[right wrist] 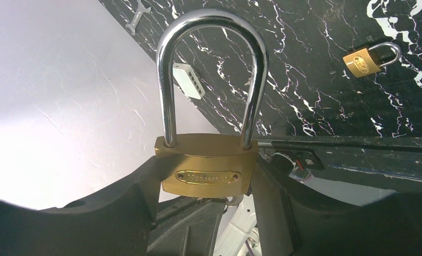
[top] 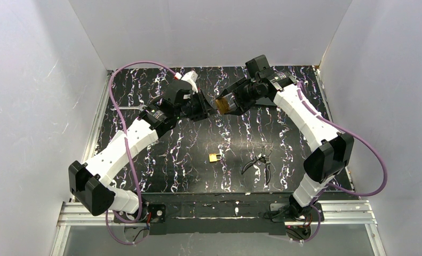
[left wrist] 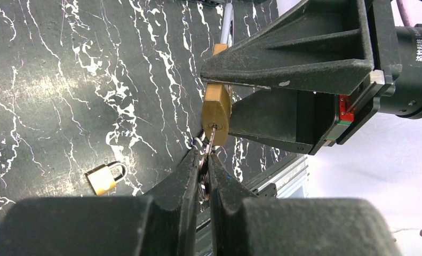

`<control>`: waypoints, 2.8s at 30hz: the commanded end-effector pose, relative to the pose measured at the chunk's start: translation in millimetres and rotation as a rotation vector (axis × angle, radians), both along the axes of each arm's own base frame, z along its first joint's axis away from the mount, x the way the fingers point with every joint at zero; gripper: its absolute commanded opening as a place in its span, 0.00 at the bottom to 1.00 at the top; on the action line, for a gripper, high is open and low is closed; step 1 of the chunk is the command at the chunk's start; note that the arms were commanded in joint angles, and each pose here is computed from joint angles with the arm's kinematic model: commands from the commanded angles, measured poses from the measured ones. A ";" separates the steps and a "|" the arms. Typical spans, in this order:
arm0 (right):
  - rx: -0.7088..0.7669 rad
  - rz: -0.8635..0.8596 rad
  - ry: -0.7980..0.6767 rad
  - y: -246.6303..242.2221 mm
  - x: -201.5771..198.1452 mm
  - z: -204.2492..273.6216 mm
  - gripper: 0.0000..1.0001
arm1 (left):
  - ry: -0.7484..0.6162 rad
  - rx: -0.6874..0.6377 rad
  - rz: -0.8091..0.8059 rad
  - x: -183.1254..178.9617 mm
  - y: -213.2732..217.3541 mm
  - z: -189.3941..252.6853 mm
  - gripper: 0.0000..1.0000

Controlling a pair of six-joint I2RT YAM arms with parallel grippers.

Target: Unlock with the key

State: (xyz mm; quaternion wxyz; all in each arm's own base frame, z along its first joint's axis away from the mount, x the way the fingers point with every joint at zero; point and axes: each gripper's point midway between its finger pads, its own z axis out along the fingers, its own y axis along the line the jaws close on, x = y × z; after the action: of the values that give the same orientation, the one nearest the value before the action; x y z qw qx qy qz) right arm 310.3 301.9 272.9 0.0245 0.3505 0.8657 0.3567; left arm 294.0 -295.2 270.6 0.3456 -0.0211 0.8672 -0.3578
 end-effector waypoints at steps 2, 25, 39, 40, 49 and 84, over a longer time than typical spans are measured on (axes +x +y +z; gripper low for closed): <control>0.088 0.036 -0.082 11.7 2.9 32.8 0.01 | -0.020 -0.029 0.009 3.8 -1.3 13.4 0.00; 0.064 0.026 -0.120 4.8 2.2 38.4 0.01 | -0.004 -0.074 0.015 13.9 -12.4 17.9 0.00; 0.063 0.025 -0.140 1.6 -0.6 43.9 0.01 | 0.023 -0.127 0.006 21.7 -28.4 20.2 0.00; 0.063 0.025 -0.140 1.4 -1.0 44.0 0.01 | 0.022 -0.131 0.005 22.4 -29.0 21.1 0.00; 0.070 0.028 -0.144 -0.1 -4.8 46.0 0.01 | -0.038 -0.174 -0.037 24.6 -37.6 32.0 0.00; 0.059 -0.007 -0.150 -24.0 -24.0 51.6 0.01 | -0.108 -0.174 -0.167 -29.5 -10.7 41.2 0.30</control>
State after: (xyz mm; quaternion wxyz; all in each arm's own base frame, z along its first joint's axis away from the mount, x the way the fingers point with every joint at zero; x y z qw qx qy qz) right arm 296.2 276.1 286.2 0.0640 0.3456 0.8658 0.3562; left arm 268.5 -313.5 317.1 0.3529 0.0384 0.8076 -0.4710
